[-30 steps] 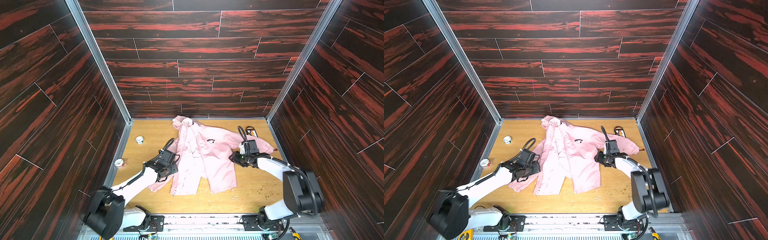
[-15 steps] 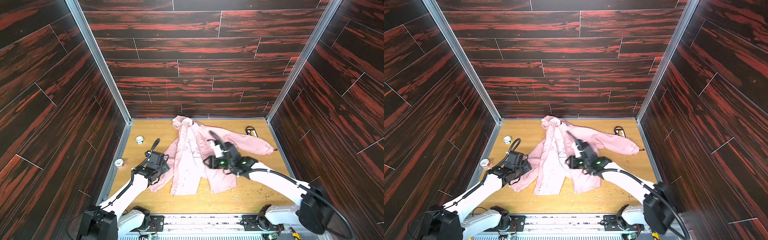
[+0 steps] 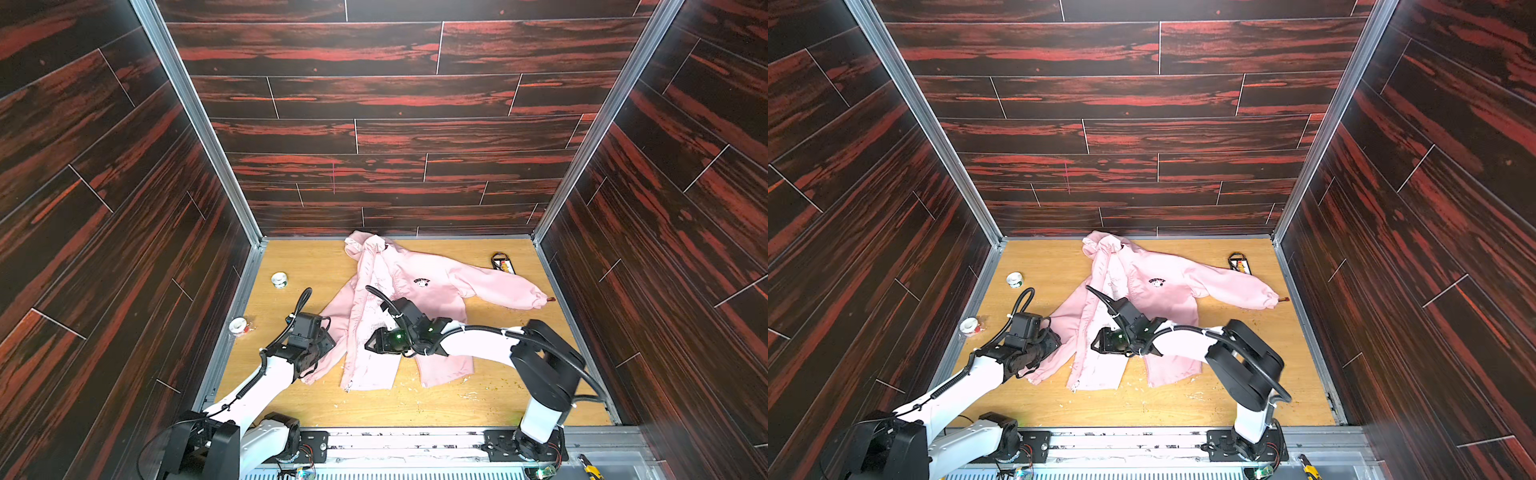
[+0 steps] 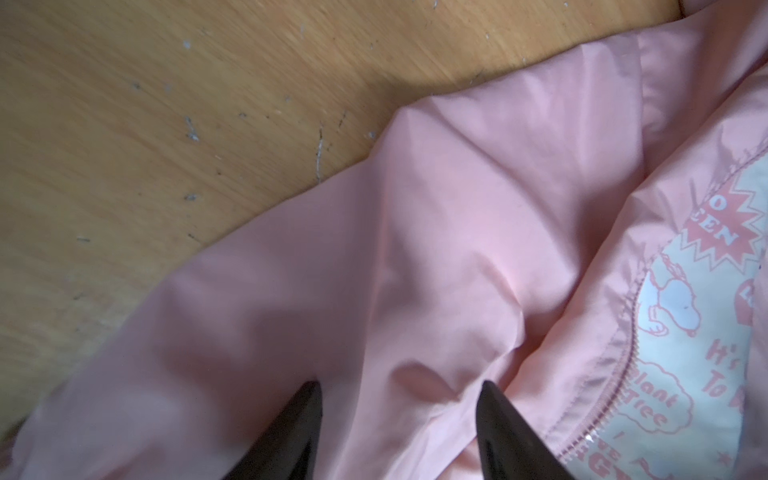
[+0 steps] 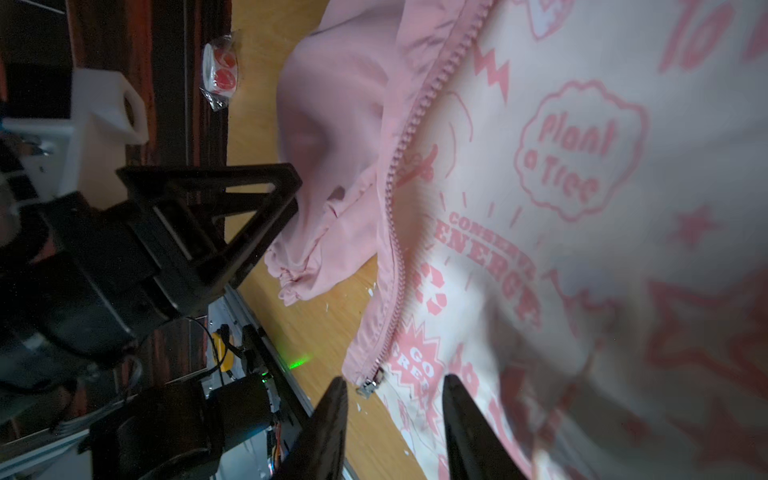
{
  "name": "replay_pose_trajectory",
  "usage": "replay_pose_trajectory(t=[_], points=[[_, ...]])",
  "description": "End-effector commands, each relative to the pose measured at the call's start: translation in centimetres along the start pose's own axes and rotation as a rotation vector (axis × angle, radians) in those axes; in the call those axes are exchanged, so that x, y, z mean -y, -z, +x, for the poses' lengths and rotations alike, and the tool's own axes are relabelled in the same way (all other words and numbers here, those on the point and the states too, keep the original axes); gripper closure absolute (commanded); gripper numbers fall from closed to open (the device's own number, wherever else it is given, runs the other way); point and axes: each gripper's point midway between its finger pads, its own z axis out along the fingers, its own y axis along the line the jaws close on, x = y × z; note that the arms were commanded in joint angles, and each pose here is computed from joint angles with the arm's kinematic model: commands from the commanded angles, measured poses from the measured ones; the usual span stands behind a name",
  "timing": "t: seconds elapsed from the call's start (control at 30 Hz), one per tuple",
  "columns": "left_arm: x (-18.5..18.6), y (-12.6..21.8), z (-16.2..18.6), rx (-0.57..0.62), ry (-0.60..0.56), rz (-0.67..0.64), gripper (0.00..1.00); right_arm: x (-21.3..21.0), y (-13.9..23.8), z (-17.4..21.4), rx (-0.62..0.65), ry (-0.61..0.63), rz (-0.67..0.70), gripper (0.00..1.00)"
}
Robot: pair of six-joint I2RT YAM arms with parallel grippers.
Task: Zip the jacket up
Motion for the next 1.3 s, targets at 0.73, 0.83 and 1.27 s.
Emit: replay_pose_trajectory(t=[0.73,0.83,1.27], points=[[-1.2,-0.6,0.5,0.0,0.032,0.001,0.39,0.4,-7.3,2.8,-0.125,-0.119,-0.032,0.59],[-1.1,-0.5,0.4,0.0,0.033,0.005,0.39,0.1,-7.6,3.2,-0.148,-0.127,-0.051,0.59],[-1.4,-0.4,0.5,0.002,0.036,0.005,0.39,-0.2,-8.7,3.8,-0.182,-0.162,-0.089,0.65]])
